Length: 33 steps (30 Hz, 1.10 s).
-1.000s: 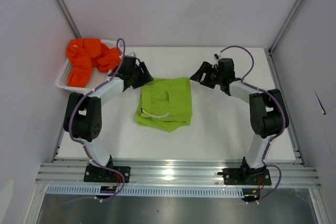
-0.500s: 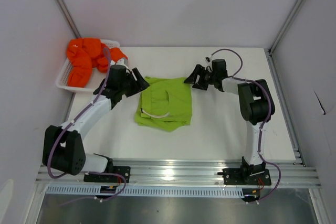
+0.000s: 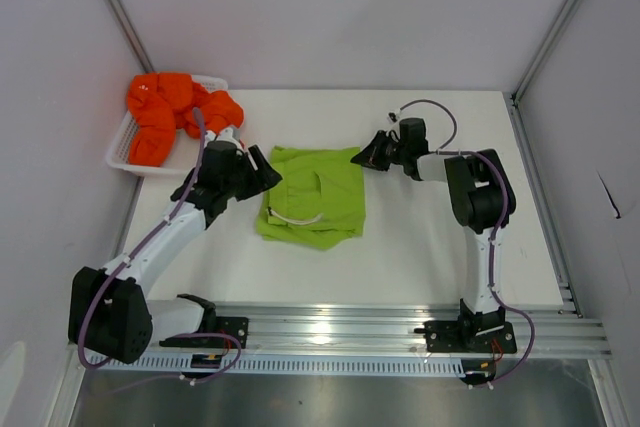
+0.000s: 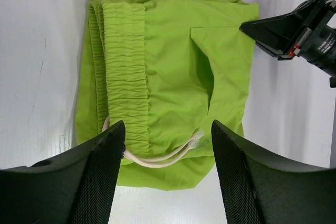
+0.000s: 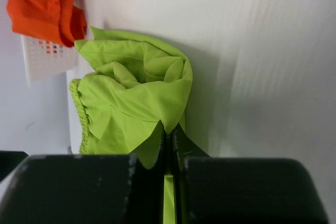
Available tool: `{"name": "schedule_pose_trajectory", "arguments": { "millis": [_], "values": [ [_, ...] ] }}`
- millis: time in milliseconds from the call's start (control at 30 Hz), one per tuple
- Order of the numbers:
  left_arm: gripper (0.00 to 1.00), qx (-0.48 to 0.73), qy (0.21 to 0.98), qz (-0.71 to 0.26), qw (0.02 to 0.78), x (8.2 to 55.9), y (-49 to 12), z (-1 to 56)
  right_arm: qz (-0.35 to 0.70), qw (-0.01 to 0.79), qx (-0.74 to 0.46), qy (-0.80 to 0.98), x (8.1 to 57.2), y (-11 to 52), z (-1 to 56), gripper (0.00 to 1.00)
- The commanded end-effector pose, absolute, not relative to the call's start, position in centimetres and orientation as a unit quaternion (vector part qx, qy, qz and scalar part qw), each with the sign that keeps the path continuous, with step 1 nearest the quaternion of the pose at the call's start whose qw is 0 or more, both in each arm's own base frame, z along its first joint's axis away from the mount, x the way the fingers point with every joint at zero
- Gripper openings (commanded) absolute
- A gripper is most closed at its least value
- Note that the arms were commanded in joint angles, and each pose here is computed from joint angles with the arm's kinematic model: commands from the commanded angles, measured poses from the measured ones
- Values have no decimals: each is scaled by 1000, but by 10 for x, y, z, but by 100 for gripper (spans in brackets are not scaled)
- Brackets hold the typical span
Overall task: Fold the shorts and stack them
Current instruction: Neatly place the folded shorts to the corner
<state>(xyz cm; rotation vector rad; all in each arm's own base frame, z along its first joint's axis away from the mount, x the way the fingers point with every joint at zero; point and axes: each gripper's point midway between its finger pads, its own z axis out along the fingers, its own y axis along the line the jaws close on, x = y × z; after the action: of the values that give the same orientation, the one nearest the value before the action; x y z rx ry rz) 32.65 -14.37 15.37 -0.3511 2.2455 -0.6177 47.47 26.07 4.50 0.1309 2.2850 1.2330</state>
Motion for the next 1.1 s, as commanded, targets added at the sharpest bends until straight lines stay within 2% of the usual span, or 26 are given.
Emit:
{"name": "schedule_pose_trajectory", "arguments": {
  "millis": [0,100,267,333,367,400,433,467,500,600,700,933,1067],
  "values": [
    [69,-141,875,-246,393,324,-144,160,466,315,89,822,492,251,66,1],
    [70,-142,875,-244,392,323,-143,158,461,353,126,804,502,226,87,0],
    [69,-141,879,-241,387,322,-143,152,396,411,245,784,505,130,92,0],
    [69,-139,877,-245,388,323,-144,152,377,421,307,765,481,93,92,0],
    [69,-140,876,-248,389,323,-145,153,338,448,367,742,477,44,90,0],
    [69,-139,876,-249,389,323,-146,153,325,455,399,726,466,26,91,0],
    [69,-139,876,-250,389,322,-146,152,313,477,412,710,453,13,109,1],
    [69,-140,876,-250,387,321,-146,150,286,469,434,714,433,2,96,10],
    [69,-137,876,-253,387,321,-148,150,243,486,451,709,426,-13,97,53],
    [69,-135,878,-253,384,320,-149,148,155,491,484,708,397,-33,106,99],
    [69,-131,877,-256,384,319,-151,150,104,477,493,721,377,-43,114,99],
    [69,-130,876,-257,387,314,-150,153,-1,494,430,756,373,-49,162,98],
    [69,-129,875,-259,388,312,-151,154,0,477,379,793,378,-28,161,97]
  ]
}}
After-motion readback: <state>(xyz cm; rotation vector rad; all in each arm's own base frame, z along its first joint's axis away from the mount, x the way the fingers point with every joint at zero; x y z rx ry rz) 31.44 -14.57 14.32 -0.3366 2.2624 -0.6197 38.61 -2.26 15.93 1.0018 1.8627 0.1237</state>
